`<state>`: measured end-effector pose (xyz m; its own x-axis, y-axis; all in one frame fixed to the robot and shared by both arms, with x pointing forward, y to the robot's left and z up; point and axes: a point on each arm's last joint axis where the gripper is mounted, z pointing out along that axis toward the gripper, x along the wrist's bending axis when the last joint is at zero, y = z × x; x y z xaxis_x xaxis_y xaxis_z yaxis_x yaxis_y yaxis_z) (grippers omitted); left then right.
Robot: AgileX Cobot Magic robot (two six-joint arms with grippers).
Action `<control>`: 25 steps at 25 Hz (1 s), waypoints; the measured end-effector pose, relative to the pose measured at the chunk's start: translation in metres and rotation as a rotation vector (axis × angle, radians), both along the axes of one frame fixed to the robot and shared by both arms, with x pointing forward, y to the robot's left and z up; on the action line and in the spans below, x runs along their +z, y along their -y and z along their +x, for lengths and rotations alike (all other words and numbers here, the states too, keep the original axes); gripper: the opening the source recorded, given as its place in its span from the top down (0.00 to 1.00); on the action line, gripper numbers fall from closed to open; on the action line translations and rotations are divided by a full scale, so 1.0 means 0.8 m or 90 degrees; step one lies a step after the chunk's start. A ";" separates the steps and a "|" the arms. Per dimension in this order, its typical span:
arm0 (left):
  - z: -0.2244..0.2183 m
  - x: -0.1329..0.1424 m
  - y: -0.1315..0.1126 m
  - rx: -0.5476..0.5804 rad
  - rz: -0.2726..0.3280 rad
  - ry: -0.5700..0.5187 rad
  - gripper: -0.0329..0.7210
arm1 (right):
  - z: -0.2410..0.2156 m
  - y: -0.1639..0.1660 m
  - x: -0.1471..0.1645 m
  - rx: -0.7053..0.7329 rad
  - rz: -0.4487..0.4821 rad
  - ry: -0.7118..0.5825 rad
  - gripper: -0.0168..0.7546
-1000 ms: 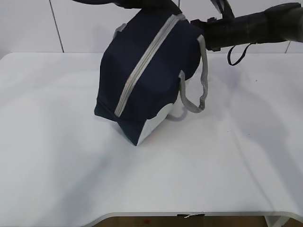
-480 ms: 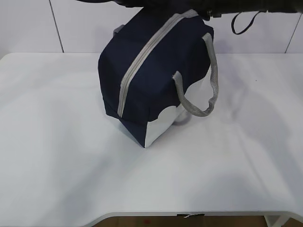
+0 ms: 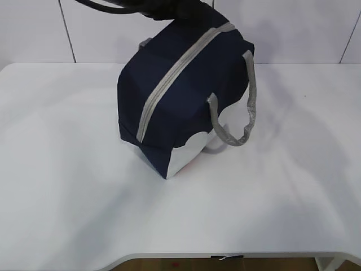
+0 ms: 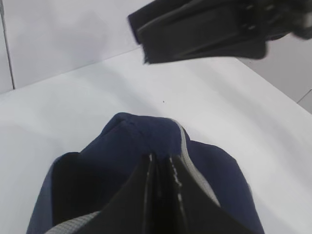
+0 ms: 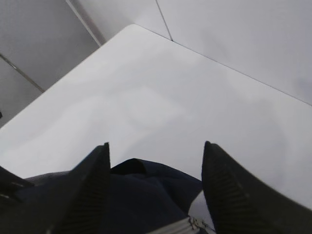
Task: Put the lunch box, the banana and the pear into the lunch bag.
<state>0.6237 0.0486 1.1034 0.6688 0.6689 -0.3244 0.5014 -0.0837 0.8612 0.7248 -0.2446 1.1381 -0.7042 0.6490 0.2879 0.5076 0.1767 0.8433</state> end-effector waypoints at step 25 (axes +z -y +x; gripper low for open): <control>0.012 -0.028 -0.001 -0.014 0.103 0.031 0.30 | -0.065 0.026 0.085 -0.147 -0.146 -0.004 0.36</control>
